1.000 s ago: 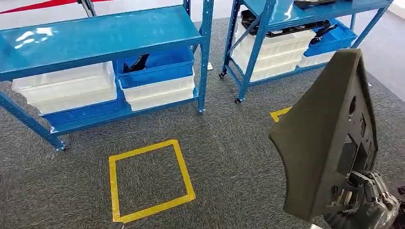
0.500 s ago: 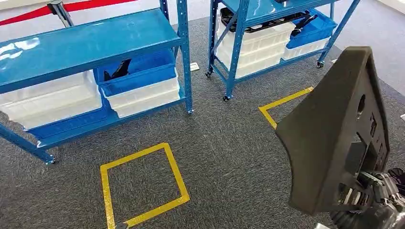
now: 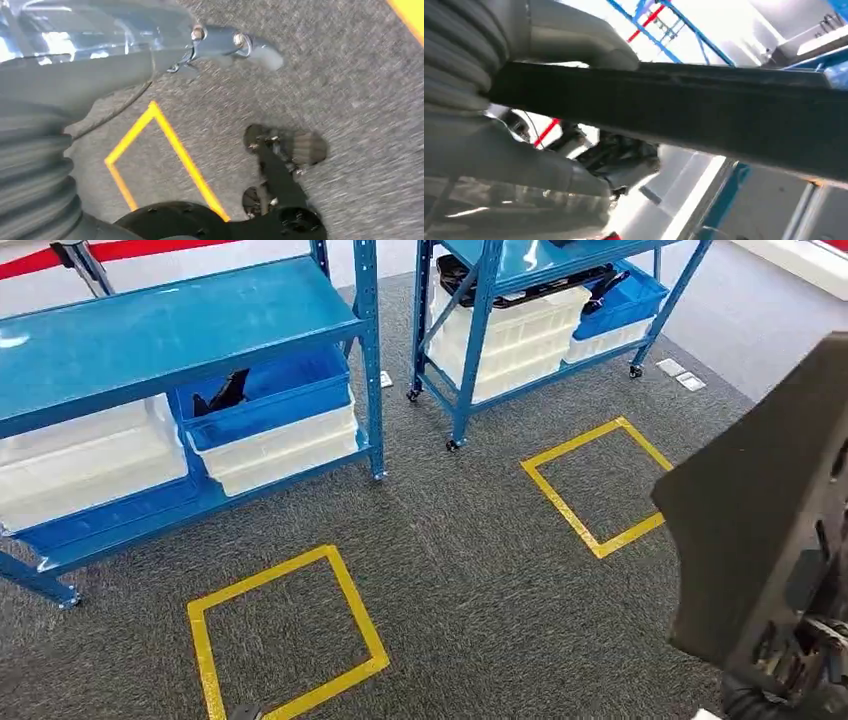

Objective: Take the parts from the cabinet and place them on the table.

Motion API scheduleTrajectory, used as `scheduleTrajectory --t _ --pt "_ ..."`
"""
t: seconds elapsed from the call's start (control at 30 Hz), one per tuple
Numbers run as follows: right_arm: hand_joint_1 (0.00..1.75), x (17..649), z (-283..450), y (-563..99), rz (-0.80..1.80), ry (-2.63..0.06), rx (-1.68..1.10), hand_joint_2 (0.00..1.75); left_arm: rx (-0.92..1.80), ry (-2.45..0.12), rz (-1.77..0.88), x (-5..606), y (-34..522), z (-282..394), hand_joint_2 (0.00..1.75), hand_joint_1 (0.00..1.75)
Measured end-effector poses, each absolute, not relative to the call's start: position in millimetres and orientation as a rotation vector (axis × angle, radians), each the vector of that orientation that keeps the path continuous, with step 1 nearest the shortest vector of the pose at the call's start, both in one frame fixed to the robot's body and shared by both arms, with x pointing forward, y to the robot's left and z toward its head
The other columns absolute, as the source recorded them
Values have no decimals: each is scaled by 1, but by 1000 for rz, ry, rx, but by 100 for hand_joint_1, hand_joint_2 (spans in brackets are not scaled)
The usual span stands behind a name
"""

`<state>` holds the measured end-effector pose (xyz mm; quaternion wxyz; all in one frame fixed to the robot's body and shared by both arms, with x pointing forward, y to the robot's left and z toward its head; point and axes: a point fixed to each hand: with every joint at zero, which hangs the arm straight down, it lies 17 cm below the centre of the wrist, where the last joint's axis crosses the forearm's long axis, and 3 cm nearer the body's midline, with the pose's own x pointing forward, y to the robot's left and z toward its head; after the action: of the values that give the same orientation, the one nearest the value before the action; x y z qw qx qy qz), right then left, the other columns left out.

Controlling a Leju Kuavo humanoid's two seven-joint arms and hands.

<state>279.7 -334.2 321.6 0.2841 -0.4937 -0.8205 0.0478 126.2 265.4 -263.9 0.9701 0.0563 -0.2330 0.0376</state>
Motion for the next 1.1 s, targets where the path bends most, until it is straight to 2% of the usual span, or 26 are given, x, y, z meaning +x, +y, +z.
scheduleTrajectory --t 1.1 --pt "134 275 322 -342 76 -2180 -1321 175 113 -468 82 126 264 -264 175 0"
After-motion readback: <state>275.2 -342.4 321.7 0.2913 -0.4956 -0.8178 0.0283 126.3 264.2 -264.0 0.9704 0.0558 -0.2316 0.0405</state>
